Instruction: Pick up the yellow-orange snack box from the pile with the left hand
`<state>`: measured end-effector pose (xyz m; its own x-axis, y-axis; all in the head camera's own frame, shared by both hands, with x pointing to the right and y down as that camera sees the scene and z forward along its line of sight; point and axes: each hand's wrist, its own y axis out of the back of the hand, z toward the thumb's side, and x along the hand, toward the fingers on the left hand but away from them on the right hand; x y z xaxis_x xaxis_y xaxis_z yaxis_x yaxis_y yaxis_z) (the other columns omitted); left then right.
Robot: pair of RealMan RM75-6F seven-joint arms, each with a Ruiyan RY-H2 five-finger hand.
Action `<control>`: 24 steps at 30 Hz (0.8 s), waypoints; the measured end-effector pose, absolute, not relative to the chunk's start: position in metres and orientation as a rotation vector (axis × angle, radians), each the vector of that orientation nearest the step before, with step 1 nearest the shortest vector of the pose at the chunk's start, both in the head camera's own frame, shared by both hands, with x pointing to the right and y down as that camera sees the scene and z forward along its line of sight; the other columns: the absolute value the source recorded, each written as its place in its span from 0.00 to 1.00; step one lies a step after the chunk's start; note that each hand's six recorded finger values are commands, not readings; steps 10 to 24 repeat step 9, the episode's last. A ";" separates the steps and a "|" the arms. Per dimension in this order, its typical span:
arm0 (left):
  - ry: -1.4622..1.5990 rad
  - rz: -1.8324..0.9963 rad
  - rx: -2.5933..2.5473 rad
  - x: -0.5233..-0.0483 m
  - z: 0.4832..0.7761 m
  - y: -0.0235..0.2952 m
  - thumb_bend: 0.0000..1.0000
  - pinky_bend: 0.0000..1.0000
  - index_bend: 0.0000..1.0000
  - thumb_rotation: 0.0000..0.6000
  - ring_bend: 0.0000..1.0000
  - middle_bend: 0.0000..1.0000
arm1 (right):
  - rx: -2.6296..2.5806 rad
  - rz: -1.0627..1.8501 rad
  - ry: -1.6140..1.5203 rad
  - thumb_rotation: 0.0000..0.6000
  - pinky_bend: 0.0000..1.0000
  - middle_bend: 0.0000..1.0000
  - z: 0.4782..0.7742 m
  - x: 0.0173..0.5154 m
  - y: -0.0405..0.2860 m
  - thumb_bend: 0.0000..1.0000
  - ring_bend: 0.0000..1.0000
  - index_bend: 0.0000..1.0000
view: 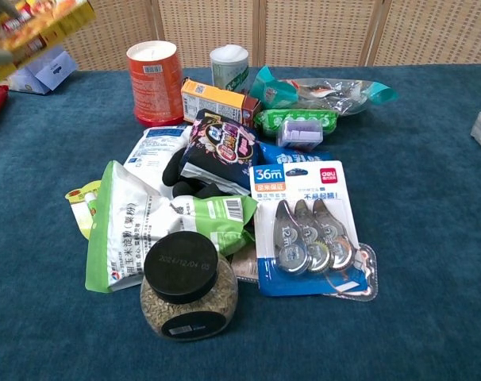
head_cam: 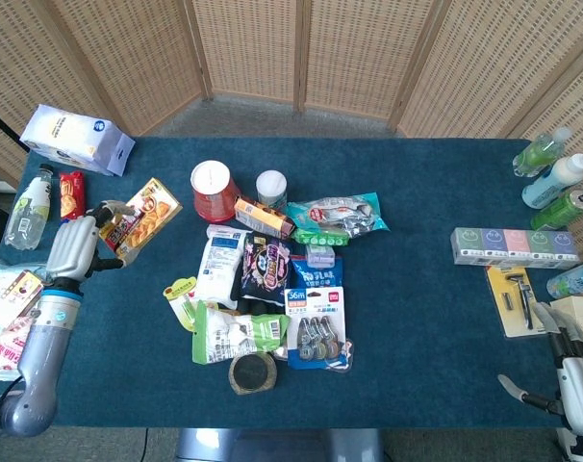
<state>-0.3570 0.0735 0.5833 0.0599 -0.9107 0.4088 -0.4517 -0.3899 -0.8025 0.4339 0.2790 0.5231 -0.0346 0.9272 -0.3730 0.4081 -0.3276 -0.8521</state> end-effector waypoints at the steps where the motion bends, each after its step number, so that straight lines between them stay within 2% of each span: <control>1: 1.378 -1.243 -1.868 -0.357 0.570 0.073 0.41 0.39 0.36 1.00 0.53 0.42 | -1.750 1.347 -1.402 1.00 0.00 0.00 0.525 0.433 0.278 0.15 0.00 0.00; 5: 1.442 -1.104 -1.855 -0.356 0.535 0.074 0.40 0.38 0.35 1.00 0.53 0.41 | -1.761 1.342 -1.403 0.99 0.00 0.00 0.530 0.432 0.277 0.15 0.00 0.00; 9: 1.470 -1.039 -1.877 -0.352 0.520 0.076 0.40 0.37 0.35 1.00 0.53 0.41 | -1.760 1.345 -1.397 0.99 0.00 0.00 0.534 0.433 0.277 0.15 0.00 0.00; 24: 1.470 -1.039 -1.877 -0.352 0.520 0.076 0.40 0.37 0.35 1.00 0.53 0.41 | -1.760 1.345 -1.397 0.99 0.00 0.00 0.534 0.433 0.277 0.15 0.00 0.00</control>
